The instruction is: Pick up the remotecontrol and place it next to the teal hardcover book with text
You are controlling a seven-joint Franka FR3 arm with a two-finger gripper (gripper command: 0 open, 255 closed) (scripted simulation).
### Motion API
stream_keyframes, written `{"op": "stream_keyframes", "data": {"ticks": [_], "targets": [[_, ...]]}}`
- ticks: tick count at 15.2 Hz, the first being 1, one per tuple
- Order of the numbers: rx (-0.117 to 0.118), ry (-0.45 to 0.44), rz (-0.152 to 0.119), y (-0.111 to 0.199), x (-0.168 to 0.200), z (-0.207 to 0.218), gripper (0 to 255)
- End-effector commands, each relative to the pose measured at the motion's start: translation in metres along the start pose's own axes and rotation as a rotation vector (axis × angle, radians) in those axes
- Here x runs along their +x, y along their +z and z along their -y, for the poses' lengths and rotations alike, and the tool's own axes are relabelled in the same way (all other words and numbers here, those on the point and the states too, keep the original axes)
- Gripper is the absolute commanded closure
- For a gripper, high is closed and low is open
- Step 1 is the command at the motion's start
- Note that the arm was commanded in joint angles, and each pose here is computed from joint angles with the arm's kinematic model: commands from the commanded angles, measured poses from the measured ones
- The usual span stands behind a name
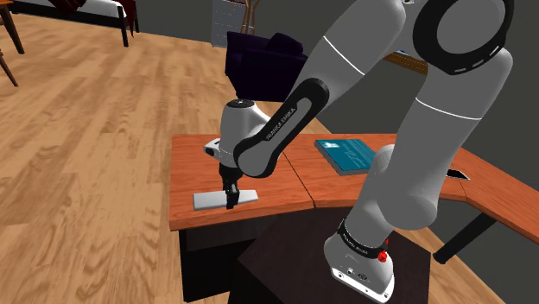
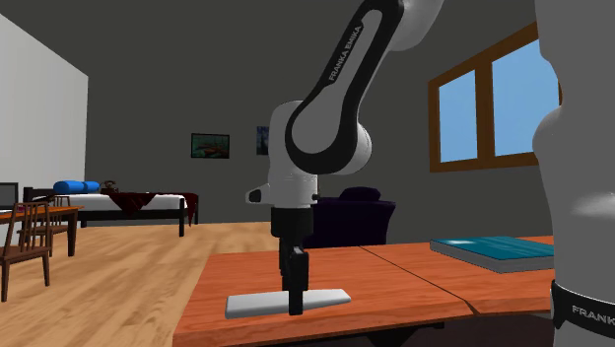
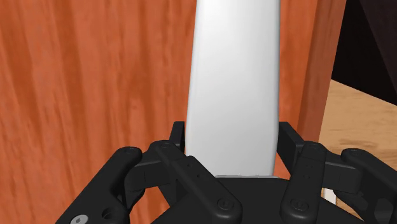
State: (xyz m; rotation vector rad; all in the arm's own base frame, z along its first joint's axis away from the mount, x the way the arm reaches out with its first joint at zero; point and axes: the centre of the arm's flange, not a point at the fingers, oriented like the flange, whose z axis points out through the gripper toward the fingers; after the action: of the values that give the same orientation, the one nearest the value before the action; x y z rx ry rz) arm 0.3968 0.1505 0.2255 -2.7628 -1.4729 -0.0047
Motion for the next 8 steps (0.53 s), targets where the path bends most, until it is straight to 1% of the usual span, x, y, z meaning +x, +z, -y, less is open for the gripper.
{"op": "stream_keyframes", "data": {"ticks": [1,5,8], "targets": [[0.000,0.000,0.000,0.000,0.000,0.000,255],[0.000,0.000,0.000,0.000,0.000,0.000,255],[0.000,0.000,0.000,-0.016,0.000,0.000,255]]}}
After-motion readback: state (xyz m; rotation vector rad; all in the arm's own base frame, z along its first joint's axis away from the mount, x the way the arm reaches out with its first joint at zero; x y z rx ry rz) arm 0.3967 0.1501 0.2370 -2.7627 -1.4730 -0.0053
